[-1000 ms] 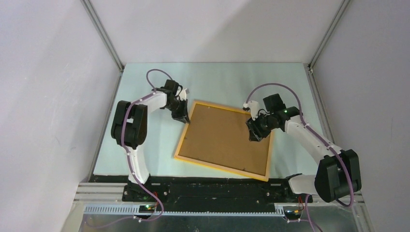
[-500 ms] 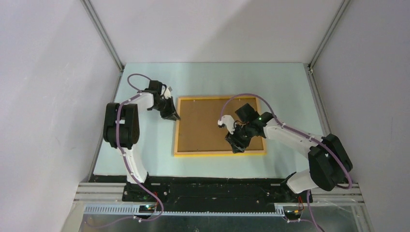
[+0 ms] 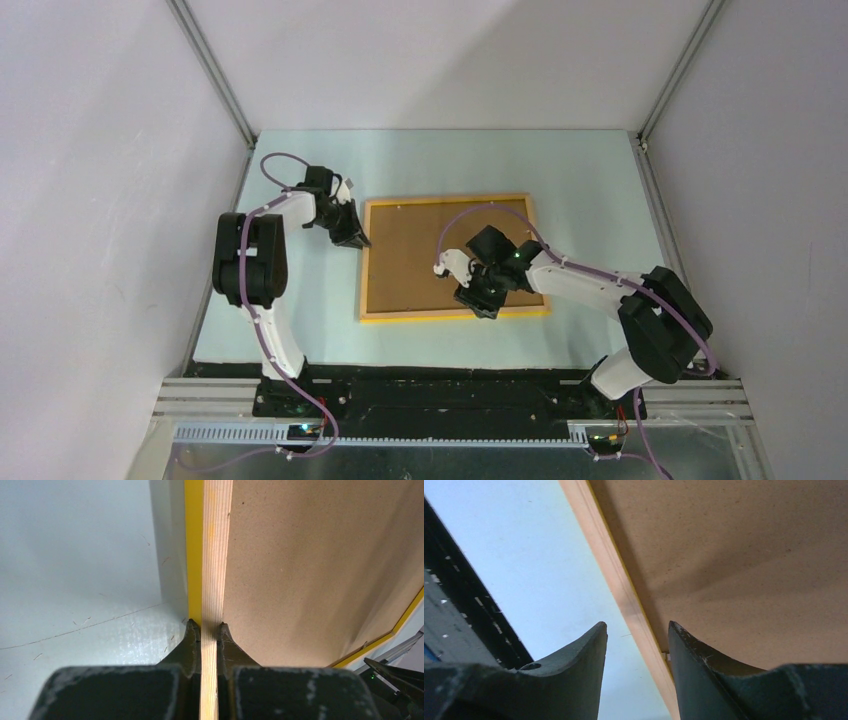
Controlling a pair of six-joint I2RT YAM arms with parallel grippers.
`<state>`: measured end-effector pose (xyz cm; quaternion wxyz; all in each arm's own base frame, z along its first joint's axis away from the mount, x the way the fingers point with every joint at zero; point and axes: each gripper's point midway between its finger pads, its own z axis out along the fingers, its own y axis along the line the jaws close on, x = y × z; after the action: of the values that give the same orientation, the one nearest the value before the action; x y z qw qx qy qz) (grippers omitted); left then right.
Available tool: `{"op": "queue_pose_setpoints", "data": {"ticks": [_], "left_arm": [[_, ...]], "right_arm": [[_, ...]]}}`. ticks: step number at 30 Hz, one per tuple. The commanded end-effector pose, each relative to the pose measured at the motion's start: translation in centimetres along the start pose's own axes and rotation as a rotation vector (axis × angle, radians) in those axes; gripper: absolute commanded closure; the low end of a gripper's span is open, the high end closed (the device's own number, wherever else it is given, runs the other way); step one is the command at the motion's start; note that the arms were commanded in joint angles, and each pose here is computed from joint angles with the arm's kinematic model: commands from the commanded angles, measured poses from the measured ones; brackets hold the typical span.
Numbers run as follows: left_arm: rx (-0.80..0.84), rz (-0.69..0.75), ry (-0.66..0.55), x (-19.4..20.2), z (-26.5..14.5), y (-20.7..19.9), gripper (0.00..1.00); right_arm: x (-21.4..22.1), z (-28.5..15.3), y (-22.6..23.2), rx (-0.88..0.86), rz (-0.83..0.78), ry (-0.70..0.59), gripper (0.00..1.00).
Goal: Put the photo into the frame
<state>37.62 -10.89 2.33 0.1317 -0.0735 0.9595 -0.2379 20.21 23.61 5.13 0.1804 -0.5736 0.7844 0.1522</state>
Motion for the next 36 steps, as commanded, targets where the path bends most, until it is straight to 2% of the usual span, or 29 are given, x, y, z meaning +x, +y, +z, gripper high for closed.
{"op": "queue_pose_setpoints", "data": {"ticks": [1,15,25,32,36], "left_arm": [[-0.022,0.007,-0.011,-0.4,0.6,1.3,1.0],[-0.006,0.021,-0.014,-0.6,0.4,0.9,1.0],[0.002,0.026,-0.018,-0.6,0.2,0.7,1.0],[0.006,0.033,-0.022,-0.6,0.0,0.6,1.0],[0.009,0.043,-0.025,-0.7,-0.2,0.5,1.0]], "right_arm": [[-0.8,0.4,-1.6,0.078,-0.055,-0.004,0.47],[0.1,1.6,-0.6,0.065,-0.076,0.058,0.47],[1.1,2.7,-0.5,0.073,-0.07,0.099,0.52],[1.4,3.1,-0.2,0.063,-0.069,0.112,0.66],[1.4,3.1,-0.1,0.061,-0.072,0.114,0.81]]}}
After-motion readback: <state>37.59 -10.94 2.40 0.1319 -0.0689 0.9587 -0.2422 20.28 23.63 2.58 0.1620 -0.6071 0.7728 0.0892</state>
